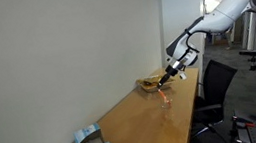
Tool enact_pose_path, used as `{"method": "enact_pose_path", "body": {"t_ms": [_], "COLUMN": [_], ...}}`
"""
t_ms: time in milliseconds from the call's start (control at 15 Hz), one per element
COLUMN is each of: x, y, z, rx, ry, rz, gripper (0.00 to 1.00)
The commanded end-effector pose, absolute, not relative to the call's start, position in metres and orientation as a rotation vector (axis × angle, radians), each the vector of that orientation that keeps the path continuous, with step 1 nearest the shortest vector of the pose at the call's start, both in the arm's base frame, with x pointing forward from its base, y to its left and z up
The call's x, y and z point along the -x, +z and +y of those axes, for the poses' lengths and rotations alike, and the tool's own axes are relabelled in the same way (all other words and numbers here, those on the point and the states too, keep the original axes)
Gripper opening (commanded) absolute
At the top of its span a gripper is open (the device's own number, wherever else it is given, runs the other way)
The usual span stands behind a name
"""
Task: Put the marker in the glass
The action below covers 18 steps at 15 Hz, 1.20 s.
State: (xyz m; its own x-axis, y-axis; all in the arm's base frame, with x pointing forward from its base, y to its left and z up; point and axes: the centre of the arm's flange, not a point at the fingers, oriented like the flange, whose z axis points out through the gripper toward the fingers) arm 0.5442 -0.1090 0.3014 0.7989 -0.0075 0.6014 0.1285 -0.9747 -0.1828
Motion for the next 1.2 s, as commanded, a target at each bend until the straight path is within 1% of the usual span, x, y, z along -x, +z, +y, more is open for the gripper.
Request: {"method": "enact_pose_path", "body": {"t_ms": [0,333,467,667,800,1000,1133], "x": [-0.543,-0.54,-0.55,-0.572,-0.583,-0.588,-0.592], "y": [0.324,0.322,0.335,0.377,0.396,0.402,0.4], "z": [-0.1,-0.101,-0.105,-0.095,-0.079,-0.07,-0.069], "rx": [2.889,3.052,3.09,3.106,3.13,3.137,3.119], "ry": [-0.825,-0.473,-0.389,-0.292,-0.108,0.067,0.098], "rz": [-0.099,-0.137,-0.162,-0.237,-0.286,-0.29,-0.284], "gripper": [0.99,1.0,1.0,1.0,1.0,1.0,1.0]}}
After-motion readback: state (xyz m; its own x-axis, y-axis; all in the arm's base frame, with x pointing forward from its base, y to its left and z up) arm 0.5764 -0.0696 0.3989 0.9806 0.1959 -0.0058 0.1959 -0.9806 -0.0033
